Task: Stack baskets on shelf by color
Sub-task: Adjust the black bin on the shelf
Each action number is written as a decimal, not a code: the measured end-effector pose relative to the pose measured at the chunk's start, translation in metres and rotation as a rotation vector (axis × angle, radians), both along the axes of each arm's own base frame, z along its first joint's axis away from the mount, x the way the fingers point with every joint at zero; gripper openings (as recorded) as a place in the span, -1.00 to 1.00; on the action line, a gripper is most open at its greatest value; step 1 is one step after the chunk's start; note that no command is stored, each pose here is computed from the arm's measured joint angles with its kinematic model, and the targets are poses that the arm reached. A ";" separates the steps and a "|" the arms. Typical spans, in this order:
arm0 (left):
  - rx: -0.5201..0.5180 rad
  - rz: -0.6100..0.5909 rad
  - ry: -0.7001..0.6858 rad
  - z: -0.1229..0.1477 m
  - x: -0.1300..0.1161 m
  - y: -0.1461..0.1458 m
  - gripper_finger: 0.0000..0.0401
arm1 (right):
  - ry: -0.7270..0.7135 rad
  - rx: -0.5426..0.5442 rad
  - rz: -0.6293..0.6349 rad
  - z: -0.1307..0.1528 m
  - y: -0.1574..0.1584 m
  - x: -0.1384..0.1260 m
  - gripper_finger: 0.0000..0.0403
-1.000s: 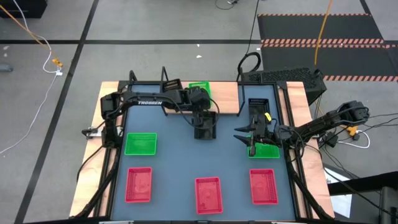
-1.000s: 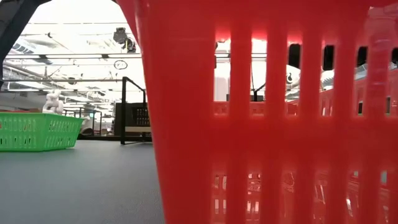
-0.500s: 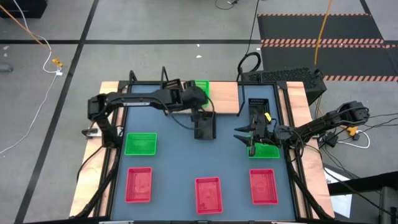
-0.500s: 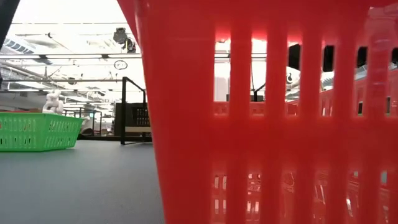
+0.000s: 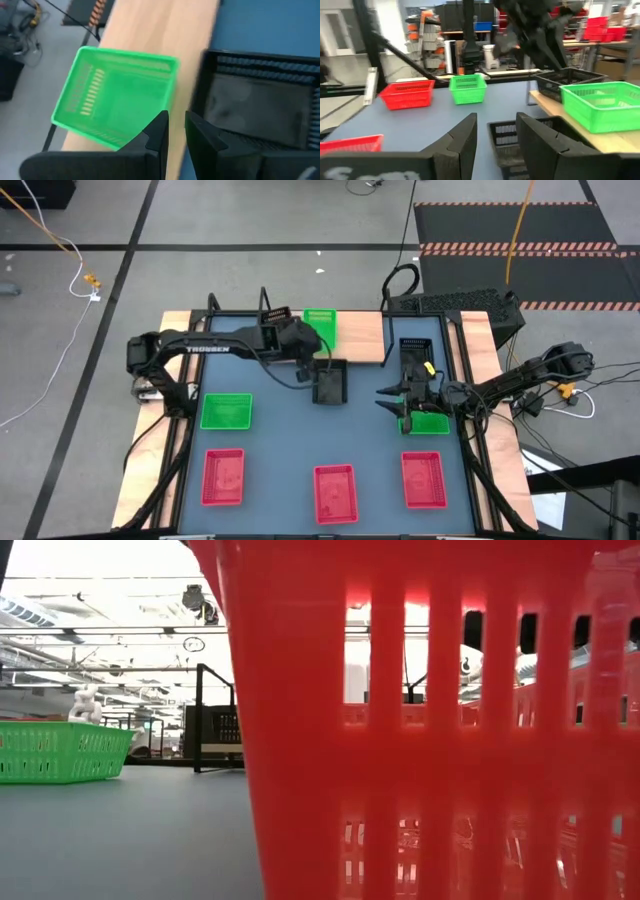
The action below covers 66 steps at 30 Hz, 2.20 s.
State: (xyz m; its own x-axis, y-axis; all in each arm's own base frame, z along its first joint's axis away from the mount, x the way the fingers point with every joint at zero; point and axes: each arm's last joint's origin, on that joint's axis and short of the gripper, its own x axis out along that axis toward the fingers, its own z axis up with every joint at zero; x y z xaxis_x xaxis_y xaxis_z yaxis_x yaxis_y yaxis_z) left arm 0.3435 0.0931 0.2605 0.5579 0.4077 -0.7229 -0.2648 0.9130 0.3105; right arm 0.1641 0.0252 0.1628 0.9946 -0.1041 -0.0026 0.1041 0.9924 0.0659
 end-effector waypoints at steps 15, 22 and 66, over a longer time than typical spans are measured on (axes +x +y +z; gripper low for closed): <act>-0.079 0.089 -0.161 -0.039 -0.076 0.022 -0.67 | -0.009 -0.009 0.008 0.001 0.001 0.000 -0.35; -0.106 0.138 -0.128 -0.053 -0.081 0.025 -0.67 | -0.060 -0.012 0.007 0.006 0.001 0.000 -0.35; 0.083 0.331 0.342 -0.052 -0.031 0.044 -0.18 | -0.067 -0.055 0.007 0.007 0.001 0.000 -0.35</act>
